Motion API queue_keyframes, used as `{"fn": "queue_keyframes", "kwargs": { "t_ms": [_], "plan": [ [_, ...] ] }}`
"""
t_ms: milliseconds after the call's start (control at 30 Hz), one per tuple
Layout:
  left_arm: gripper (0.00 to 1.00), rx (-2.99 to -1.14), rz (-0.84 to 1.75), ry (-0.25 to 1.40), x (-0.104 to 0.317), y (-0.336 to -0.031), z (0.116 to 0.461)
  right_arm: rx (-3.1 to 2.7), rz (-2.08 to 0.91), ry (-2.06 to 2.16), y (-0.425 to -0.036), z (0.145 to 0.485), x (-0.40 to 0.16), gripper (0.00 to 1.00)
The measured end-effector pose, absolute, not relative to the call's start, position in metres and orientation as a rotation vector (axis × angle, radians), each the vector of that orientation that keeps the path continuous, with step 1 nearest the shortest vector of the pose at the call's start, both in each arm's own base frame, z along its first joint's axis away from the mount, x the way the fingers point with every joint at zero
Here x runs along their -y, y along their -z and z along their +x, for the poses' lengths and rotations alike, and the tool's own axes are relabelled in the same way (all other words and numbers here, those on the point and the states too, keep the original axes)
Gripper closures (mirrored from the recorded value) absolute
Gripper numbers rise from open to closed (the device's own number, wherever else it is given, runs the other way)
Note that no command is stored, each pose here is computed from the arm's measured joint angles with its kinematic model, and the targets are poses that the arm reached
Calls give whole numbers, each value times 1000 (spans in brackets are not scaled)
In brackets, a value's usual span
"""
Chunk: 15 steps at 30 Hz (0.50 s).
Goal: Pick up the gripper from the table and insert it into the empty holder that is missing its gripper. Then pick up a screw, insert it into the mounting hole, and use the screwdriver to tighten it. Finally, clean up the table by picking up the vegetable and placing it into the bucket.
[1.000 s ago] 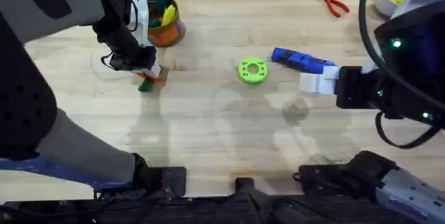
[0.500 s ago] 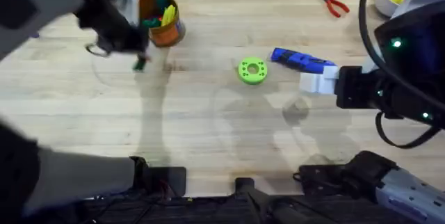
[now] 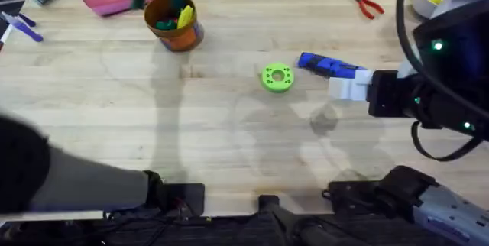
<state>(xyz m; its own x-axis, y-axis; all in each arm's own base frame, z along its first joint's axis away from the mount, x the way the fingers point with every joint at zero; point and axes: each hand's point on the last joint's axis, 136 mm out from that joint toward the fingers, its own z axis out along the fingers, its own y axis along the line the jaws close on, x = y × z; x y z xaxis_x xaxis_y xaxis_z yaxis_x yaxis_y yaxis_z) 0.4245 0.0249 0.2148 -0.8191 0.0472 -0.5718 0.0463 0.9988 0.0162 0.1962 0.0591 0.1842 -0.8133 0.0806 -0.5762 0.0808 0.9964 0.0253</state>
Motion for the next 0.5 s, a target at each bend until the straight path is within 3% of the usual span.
{"fn": "queue_keyframes", "kwargs": {
  "t_ms": [267,467,500],
  "plan": [
    [965,-2612,72,38,-24,-149,458,-2522,113,-2,-185,197,-59,10],
    [81,-2606,72,41,-23,-159,453,-2522,113,-2,-185,197,-60,8],
    [32,-2620,68,45,-22,-160,448,-2522,113,-2,-185,197,-60,9]
  ]
}}
